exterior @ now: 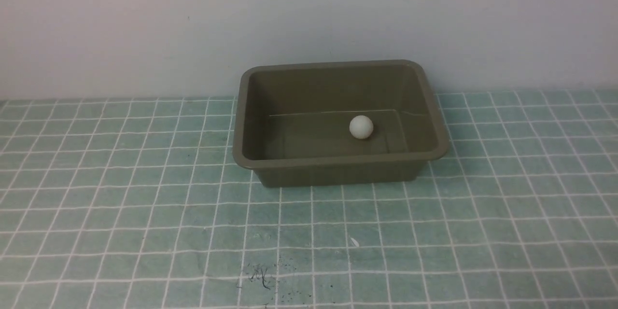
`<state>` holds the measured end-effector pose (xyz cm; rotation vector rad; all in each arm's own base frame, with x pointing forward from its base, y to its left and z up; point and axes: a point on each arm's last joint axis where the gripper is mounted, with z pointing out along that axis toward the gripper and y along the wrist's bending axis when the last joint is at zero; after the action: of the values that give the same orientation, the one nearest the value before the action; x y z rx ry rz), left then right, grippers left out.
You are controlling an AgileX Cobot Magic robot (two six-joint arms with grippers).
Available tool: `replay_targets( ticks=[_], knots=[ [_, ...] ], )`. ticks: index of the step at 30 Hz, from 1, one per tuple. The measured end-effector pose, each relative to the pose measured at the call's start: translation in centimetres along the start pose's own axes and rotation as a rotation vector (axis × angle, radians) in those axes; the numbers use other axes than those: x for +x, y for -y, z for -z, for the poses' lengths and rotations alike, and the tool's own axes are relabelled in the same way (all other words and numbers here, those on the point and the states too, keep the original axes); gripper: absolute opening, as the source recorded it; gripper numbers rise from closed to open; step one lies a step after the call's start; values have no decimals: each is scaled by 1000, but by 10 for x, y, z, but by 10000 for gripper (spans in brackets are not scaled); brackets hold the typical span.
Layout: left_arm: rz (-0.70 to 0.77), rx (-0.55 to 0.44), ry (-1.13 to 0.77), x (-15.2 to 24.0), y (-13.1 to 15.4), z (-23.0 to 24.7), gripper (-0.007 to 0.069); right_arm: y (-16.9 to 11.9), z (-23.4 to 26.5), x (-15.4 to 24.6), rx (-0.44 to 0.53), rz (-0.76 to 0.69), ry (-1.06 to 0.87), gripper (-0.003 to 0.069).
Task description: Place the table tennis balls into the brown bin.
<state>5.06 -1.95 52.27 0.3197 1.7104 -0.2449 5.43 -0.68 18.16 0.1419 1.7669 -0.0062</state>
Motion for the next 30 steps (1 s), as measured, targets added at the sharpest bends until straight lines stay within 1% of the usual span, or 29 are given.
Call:
replay_targets(
  ticks=[1, 5, 6, 7, 8, 10, 12, 15, 17, 18, 19, 20, 21, 23, 30],
  knots=[
    [5, -15, -7, 6, -1, -1, -5, 0, 0, 0, 0, 0, 0, -15],
    [22, -115, -14, 59, -6, -10, -5, 0, 0, 0, 0, 0, 0, -15],
    [27, -145, -8, 77, -8, -13, -5, 0, 0, 0, 0, 0, 0, -15],
    [33, -188, 3, 105, -9, -17, -5, 0, 0, 0, 0, 0, 0, -15],
    [34, -200, 9, 113, -10, -18, -5, 0, 0, 0, 0, 0, 0, -15],
    [39, -260, 39, 151, -12, -22, -5, 0, 0, 0, 0, 0, 0, -15],
    [60, -298, 40, 201, -13, -31, -5, 0, 0, 0, 0, 0, 0, -15],
    [75, -326, 20, 261, -13, -38, -5, 0, 0, 0, 0, 4, 0, -15],
    [80, -331, -1, 287, -12, -41, -5, 0, 0, 0, 0, 11, 0, -15],
    [85, -331, -33, 311, -12, -45, -5, 0, 0, 0, 0, 16, 0, -15],
    [87, -330, -44, 317, -12, -47, -5, 0, 0, 0, 0, 17, 0, -15],
    [97, -328, -101, 340, -12, -52, -5, 0, 0, 0, 0, 21, 0, -15],
    [103, -326, -137, 347, -12, -52, -5, 0, 0, 0, 0, 23, 0, -15],
    [105, -326, -148, 348, -12, -52, -5, 0, 0, 0, 0, 23, 0, -15],
    [105, -326, -148, 348, -12, -52, -5, 0, 0, 0, 0, 20, 0, -15]
  ],
)
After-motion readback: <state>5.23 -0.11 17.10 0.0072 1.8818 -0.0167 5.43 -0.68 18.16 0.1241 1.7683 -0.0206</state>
